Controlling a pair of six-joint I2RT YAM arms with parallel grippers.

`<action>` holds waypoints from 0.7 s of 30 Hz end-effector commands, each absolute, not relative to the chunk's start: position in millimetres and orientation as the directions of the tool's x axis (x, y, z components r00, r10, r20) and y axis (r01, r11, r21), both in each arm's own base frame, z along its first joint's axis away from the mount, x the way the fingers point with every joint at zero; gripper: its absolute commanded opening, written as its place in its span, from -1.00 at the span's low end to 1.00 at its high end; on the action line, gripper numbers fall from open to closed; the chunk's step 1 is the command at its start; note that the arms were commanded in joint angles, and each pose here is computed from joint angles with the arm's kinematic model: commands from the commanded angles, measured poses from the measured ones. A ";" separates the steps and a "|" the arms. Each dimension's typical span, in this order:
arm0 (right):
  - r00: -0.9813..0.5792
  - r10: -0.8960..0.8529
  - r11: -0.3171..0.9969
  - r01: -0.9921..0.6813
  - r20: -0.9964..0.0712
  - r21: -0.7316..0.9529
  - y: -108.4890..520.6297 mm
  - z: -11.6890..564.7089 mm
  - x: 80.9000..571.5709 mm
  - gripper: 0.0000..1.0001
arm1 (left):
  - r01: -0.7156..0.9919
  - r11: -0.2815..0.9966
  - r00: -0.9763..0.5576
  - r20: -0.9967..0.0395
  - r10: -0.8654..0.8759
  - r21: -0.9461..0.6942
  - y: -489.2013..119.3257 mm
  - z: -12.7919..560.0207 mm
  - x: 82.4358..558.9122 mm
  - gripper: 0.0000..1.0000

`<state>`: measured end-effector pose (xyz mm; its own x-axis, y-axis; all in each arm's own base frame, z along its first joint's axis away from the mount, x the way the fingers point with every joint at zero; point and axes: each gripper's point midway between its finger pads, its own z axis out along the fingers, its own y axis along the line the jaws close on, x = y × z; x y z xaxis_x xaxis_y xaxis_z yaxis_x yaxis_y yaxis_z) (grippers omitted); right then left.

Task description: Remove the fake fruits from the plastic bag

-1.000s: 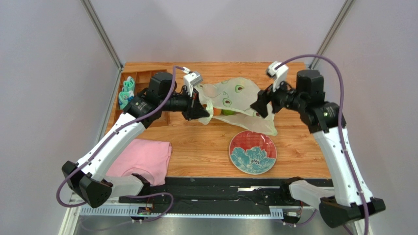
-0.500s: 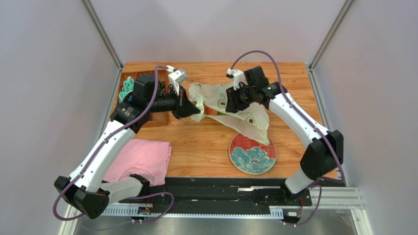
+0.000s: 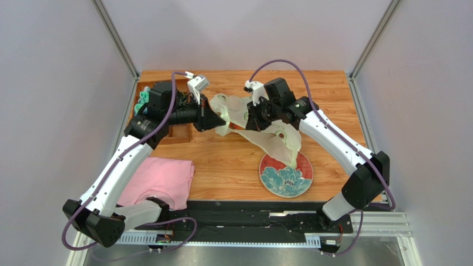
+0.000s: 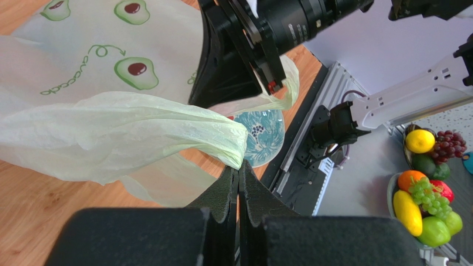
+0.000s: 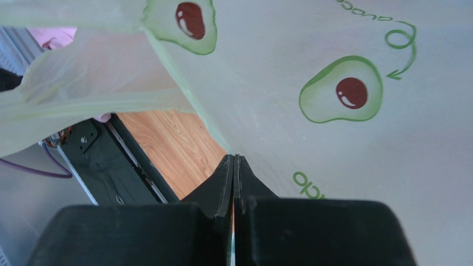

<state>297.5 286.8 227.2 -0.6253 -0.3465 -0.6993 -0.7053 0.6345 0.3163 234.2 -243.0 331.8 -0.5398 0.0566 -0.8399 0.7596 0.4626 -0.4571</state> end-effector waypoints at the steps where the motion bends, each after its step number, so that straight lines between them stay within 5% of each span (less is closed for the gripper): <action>1: -0.641 -0.350 0.655 -0.689 -0.683 0.310 280.5 221.1 285.9 -1.00 | 0.775 0.434 -0.522 -0.852 0.029 -0.460 -247.8 346.3 239.3 -1.00; 12: -0.647 -0.327 0.883 -0.469 -0.688 0.022 246.4 183.5 380.9 -1.00 | 0.813 0.395 -0.473 -0.881 0.018 -0.429 -229.5 371.2 220.5 -1.00; 16: -0.573 -0.237 0.948 -0.312 -0.785 -0.058 228.3 220.3 456.4 -1.00 | 0.850 0.371 -0.419 -0.906 0.050 -0.373 -218.9 373.3 200.3 -1.00; 21: -0.498 -0.187 0.955 -0.295 -0.847 -0.037 230.1 265.8 469.3 -1.00 | 0.865 0.339 -0.420 -0.903 0.090 -0.369 -210.1 360.1 172.9 -1.00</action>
